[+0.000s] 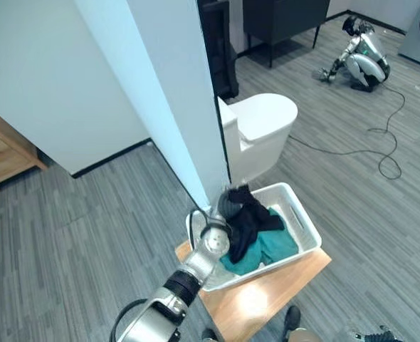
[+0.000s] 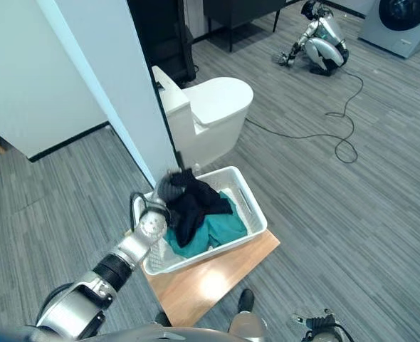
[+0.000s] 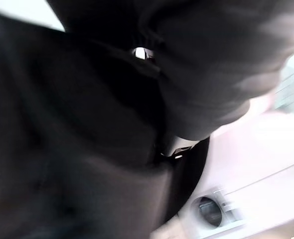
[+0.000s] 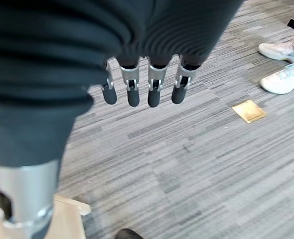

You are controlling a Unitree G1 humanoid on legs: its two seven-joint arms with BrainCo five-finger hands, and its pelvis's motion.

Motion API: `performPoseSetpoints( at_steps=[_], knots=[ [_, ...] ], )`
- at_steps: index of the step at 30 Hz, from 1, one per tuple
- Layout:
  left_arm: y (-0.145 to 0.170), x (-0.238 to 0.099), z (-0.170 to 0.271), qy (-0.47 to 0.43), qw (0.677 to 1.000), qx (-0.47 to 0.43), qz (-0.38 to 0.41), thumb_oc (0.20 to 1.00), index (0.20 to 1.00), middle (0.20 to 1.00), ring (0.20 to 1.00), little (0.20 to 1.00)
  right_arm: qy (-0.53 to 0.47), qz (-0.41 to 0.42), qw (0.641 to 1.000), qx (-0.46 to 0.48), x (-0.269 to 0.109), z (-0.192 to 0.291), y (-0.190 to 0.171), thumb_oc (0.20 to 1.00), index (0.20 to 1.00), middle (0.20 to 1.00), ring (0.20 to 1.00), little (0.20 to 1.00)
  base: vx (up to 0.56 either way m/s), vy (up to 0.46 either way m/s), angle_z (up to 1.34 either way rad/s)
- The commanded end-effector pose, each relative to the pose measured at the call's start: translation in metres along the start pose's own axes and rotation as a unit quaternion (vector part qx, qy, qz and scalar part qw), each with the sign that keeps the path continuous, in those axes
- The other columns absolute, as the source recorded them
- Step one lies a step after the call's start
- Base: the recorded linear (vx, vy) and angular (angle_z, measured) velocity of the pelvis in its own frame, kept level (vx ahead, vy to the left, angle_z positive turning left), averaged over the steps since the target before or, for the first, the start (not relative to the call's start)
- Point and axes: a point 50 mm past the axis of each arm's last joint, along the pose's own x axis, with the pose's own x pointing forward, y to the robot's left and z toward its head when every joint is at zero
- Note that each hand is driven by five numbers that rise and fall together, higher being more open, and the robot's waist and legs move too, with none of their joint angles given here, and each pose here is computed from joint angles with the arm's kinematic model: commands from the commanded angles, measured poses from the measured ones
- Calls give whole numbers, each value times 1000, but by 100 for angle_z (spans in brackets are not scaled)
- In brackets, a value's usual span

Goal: Pick up bed clothes into laundry basket.

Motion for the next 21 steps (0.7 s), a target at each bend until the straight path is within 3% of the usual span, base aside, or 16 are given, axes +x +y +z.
performPoseSetpoints(
  at_steps=[1,2,10,13,15,16,18,20,21],
  knots=[
    [-17,4,27,-50,998,-3,-24,495,495,495,495,495,3,-16,1000,-5,3,5,-5,1000,1000,1000,1000,1000,4,5,-9],
    [-18,1,21,-39,999,-2,-29,1000,1000,1000,1000,1000,6,-14,1000,-7,2,2,-4,1000,1000,1000,1000,1000,7,2,-4],
    [-4,8,36,-74,997,-5,-8,1000,1000,1000,1000,1000,-21,-59,997,37,10,25,-30,1000,1000,1000,1000,1000,-1,-1,1],
    [11,7,65,-145,988,-54,-12,1000,1000,1000,1000,1000,-67,-131,989,-10,18,56,-77,1000,1000,1000,1000,1000,0,0,0],
    [17,7,66,-151,986,-63,-7,1000,1000,1000,1000,1000,-84,-149,985,-14,18,65,-88,1000,1000,1000,1000,1000,6,4,4],
    [37,8,66,-155,983,-92,28,1000,1000,1000,1000,1000,-142,-197,970,5,13,93,-116,1000,1000,1000,1000,1000,11,5,6],
    [45,8,65,-155,981,-104,45,1000,1000,1000,1000,1000,-167,-212,963,6,9,103,-122,1000,1000,1000,1000,1000,6,3,-3],
    [74,6,57,-150,974,-137,105,1000,1000,1000,1000,1000,-261,-267,927,21,-11,140,-148,1000,1000,1000,1000,1000,14,1,-2],
    [96,2,49,-149,965,-157,149,1000,1000,1000,1000,1000,-346,-304,887,24,-36,170,-162,1000,1000,1000,1000,1000,7,-3,-3]
  ],
)
